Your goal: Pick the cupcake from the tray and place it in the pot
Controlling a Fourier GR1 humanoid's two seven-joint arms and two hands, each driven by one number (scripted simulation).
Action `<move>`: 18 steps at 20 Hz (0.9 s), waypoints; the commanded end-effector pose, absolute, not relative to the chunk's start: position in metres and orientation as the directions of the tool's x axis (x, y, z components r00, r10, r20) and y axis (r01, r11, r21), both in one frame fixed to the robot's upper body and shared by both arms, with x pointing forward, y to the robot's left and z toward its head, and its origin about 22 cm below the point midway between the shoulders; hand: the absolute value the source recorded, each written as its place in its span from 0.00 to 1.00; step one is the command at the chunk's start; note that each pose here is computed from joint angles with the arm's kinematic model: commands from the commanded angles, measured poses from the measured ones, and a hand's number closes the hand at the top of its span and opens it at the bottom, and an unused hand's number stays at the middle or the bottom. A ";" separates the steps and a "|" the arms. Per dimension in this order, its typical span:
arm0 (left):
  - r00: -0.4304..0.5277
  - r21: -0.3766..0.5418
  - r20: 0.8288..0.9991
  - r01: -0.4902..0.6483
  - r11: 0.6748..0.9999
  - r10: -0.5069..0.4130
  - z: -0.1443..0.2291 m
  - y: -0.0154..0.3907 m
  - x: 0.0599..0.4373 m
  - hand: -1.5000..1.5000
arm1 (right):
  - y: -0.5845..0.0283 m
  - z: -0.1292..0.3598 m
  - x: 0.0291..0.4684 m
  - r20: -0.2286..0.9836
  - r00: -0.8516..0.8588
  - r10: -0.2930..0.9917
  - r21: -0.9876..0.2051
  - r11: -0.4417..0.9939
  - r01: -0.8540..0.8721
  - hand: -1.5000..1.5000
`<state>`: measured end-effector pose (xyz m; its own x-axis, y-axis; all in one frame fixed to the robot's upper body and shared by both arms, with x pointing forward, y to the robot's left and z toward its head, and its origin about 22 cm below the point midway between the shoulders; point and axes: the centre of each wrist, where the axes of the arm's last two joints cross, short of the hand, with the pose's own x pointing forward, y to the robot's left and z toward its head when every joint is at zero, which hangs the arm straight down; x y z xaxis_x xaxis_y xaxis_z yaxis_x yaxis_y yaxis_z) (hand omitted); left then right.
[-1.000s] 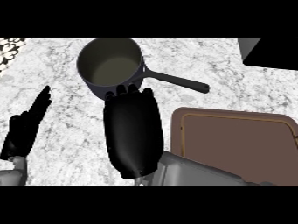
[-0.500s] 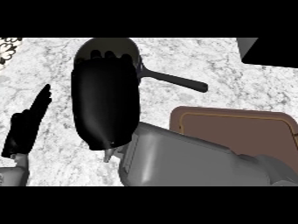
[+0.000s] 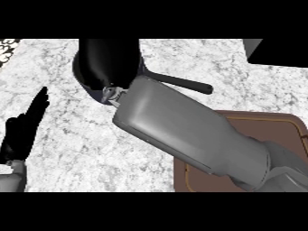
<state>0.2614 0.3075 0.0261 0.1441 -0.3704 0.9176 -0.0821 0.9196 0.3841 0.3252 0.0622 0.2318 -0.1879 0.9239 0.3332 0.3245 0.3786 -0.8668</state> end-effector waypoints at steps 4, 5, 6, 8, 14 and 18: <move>0.126 0.377 0.922 -0.066 0.924 -0.367 0.013 0.310 0.256 0.50 | 0.051 0.216 0.376 0.410 -0.112 0.905 -0.848 0.423 0.319 1.00; 0.135 0.394 0.915 -0.097 0.914 -0.380 0.026 0.313 0.269 0.50 | 0.047 0.206 0.383 0.385 -0.120 0.915 -0.857 0.403 0.323 1.00; 0.139 0.360 0.927 -0.067 0.931 -0.349 0.008 0.298 0.246 0.50 | 0.038 0.192 0.391 0.380 -0.093 0.920 -0.866 0.390 0.312 1.00; 0.143 0.387 0.916 -0.078 0.919 -0.374 0.025 0.319 0.258 0.50 | 0.043 0.206 0.395 0.345 -0.100 0.933 -0.883 0.359 0.304 1.00; 0.098 0.382 0.921 -0.051 0.923 -0.376 0.029 0.293 0.265 0.50 | 0.017 0.174 0.417 0.404 -0.059 0.913 -0.879 0.406 0.252 1.00; 0.095 0.380 0.922 -0.042 0.924 -0.375 0.031 0.298 0.266 0.50 | 0.006 0.168 0.424 0.521 -0.021 0.853 -0.832 0.513 0.212 0.00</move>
